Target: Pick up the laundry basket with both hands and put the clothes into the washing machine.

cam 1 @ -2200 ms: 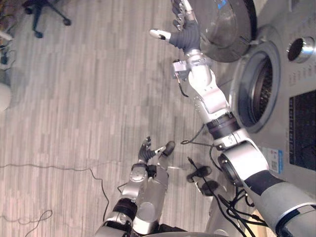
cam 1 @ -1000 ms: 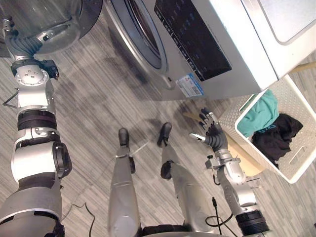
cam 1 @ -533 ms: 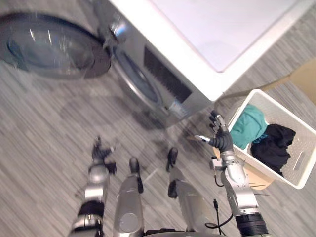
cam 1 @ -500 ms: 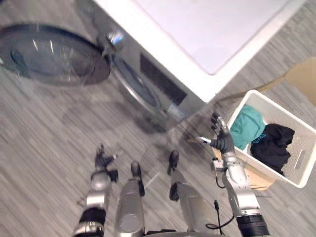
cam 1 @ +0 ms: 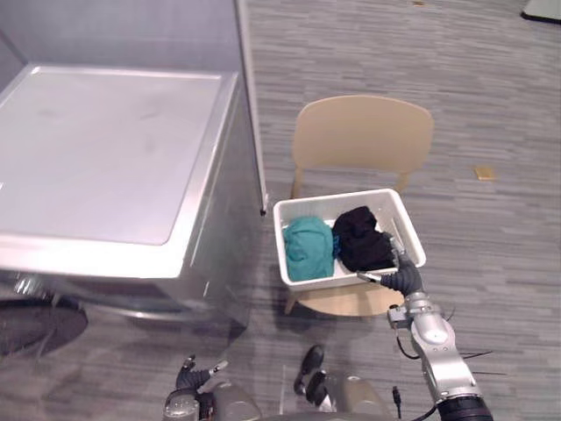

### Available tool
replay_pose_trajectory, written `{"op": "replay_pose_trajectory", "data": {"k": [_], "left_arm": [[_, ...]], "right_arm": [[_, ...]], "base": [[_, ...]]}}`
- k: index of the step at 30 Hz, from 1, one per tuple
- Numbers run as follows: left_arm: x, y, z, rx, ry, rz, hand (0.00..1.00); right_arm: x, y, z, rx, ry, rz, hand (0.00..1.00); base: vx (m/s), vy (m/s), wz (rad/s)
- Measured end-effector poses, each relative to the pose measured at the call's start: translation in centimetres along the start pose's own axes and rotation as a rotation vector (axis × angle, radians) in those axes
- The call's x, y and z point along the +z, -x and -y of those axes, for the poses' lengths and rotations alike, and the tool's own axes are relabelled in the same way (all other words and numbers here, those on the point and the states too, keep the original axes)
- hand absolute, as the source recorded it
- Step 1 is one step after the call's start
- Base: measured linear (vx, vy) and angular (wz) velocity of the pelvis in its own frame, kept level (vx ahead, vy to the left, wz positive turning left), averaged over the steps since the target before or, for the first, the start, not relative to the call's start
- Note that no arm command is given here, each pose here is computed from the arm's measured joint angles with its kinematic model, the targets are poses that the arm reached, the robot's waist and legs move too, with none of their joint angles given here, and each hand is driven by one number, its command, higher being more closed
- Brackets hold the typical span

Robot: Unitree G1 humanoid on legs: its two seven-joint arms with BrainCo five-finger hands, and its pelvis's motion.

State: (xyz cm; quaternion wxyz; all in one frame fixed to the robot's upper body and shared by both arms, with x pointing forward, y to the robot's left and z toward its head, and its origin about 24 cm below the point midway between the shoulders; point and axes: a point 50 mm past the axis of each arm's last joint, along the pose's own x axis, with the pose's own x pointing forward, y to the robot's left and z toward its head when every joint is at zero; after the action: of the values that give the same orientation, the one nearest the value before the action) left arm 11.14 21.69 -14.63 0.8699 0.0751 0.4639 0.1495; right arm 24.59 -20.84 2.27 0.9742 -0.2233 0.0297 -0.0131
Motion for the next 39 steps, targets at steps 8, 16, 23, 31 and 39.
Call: {"op": "replay_pose_trajectory", "data": {"k": [8,16,23,31,39], "left_arm": [[-0.6,0.3,1.1,-0.043,-0.018,-0.018,0.00],[-0.6,0.3,1.4,-0.073,-0.059,-0.007,0.00],[1.4,-0.3,1.5,-0.065,-0.036,0.043,0.00],[6.2,-1.2,1.8,-0.009,0.083,0.157,0.00],[10.2,-1.4,2.4,0.006,0.221,0.255,0.00]], "right_arm": [[0.5,-1.7,1.6,0.060,0.257,0.029,0.00],[0.3,-6.3,-1.2,0.268,0.508,-0.010,0.00],[4.1,-11.1,0.2,0.189,0.642,0.007,0.00],[5.1,-13.2,3.2,0.012,0.805,-0.094,0.00],[7.7,-13.9,2.9,-0.069,0.796,-0.008,1.00]], "base": [[0.14,0.155,-0.35],[0.03,0.124,0.33],[-0.04,0.026,0.42],[-0.04,0.043,0.23],[-0.03,-0.026,0.01]]}}
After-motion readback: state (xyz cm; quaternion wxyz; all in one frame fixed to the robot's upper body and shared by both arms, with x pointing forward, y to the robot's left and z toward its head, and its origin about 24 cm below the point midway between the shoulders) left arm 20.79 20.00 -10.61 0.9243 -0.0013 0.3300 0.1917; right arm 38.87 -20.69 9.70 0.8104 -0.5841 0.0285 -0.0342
